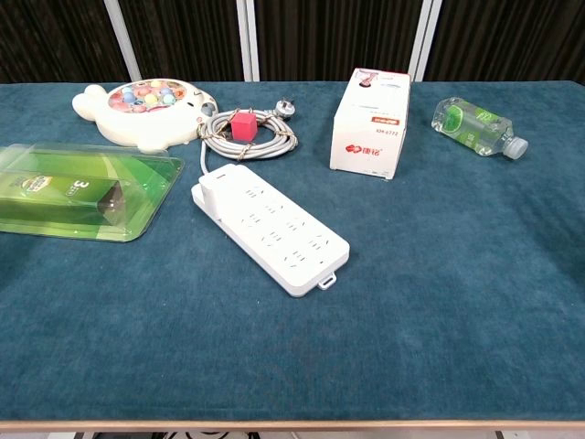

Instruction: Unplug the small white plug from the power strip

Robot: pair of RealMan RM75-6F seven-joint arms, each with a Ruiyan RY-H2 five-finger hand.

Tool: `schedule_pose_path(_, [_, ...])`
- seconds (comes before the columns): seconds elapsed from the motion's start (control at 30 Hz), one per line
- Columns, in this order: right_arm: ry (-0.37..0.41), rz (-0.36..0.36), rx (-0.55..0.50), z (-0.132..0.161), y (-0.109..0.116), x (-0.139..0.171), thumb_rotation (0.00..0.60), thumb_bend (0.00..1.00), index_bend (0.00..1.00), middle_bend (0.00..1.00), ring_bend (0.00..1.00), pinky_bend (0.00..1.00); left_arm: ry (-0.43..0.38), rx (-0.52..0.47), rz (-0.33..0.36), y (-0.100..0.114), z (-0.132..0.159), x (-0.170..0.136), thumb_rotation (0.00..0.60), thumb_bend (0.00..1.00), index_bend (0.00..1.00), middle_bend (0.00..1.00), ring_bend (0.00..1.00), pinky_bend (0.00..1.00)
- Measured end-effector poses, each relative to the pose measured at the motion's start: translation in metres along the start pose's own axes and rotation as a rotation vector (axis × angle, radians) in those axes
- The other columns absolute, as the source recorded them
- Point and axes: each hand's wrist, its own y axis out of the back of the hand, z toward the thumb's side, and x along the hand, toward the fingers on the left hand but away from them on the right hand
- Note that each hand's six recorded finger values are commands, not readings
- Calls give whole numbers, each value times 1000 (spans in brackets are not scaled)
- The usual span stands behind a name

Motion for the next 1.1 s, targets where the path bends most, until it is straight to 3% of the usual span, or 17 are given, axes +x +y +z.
schedule_pose_path(0.37, [-1, -6, -6, 0, 3, 1, 600, 237, 0, 0, 0, 0, -4, -2, -5, -2, 0, 0, 600, 0, 9, 8, 0, 0])
schedule_pose_path(0.73, [58, -4, -21, 12, 3, 2, 600, 237, 0, 0, 0, 0, -10, -1, -5, 0, 3, 2, 600, 0, 9, 8, 0, 0])
schedule_pose_path(0.93, [156, 0, -10, 27, 1, -7, 600, 258, 0, 0, 0, 0, -9, 1, -16, 0, 6, 6, 600, 0, 8, 9, 0, 0])
schedule_pose_path(1.1, [297, 3, 20, 57, 1, -22, 600, 411, 0, 0, 0, 0, -38, -9, -23, 1, 18, 20, 600, 0, 12, 10, 0, 0])
